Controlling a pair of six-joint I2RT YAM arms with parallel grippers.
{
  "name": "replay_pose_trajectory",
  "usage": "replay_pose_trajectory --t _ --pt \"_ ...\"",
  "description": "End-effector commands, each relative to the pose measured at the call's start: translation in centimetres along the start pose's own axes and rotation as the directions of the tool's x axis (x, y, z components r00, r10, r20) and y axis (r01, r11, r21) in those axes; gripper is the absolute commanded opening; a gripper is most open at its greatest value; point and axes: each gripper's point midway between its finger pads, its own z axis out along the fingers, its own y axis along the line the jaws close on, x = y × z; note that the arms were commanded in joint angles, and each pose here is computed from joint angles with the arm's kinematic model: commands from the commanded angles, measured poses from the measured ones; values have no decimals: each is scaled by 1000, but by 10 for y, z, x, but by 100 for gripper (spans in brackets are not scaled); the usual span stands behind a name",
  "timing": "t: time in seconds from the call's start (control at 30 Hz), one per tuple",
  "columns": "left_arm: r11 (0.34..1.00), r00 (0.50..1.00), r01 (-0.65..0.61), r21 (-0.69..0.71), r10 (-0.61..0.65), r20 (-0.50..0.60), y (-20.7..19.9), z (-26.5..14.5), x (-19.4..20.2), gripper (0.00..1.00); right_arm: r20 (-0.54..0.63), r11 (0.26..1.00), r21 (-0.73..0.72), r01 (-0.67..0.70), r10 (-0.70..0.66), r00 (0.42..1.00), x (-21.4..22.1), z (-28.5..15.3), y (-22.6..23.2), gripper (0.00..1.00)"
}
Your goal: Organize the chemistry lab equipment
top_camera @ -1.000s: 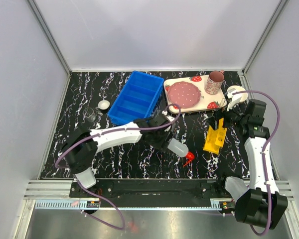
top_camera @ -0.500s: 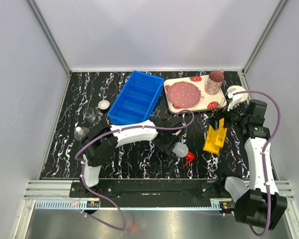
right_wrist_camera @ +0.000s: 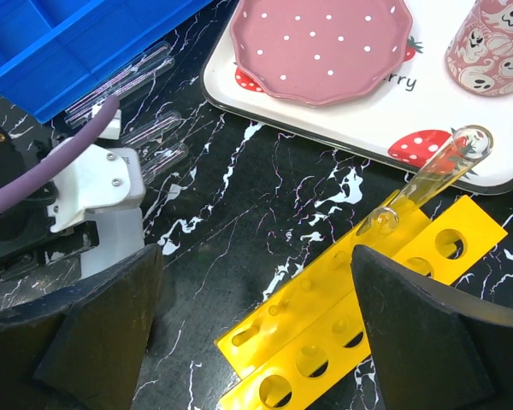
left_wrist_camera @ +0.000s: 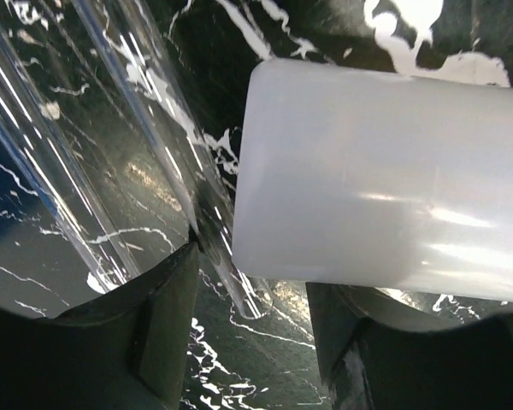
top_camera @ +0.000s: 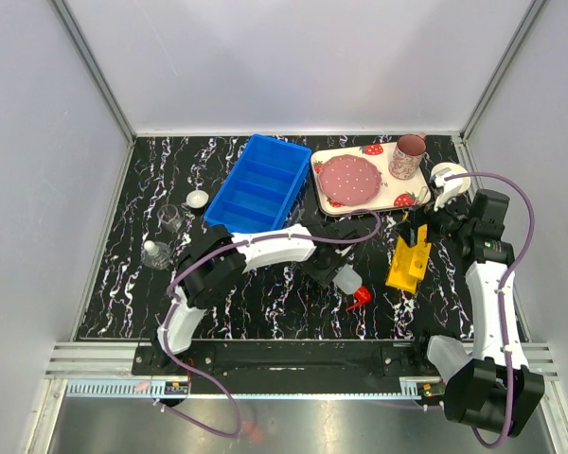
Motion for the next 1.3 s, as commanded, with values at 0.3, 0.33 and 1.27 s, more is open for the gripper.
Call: replay_pose_trajectory --t 0.3,0.33,1.27 --pt "996 998 7 -90 -2 58 10 1 -26 36 38 1000 -31 2 -1 999 -6 -5 4 96" --pt "995 998 11 -100 -5 63 12 0 -27 34 37 1000 -30 -1 3 999 -6 -5 3 96" --pt "983 824 129 131 -180 537 8 -110 -68 24 -75 908 -406 -106 82 994 -17 -32 76 96"
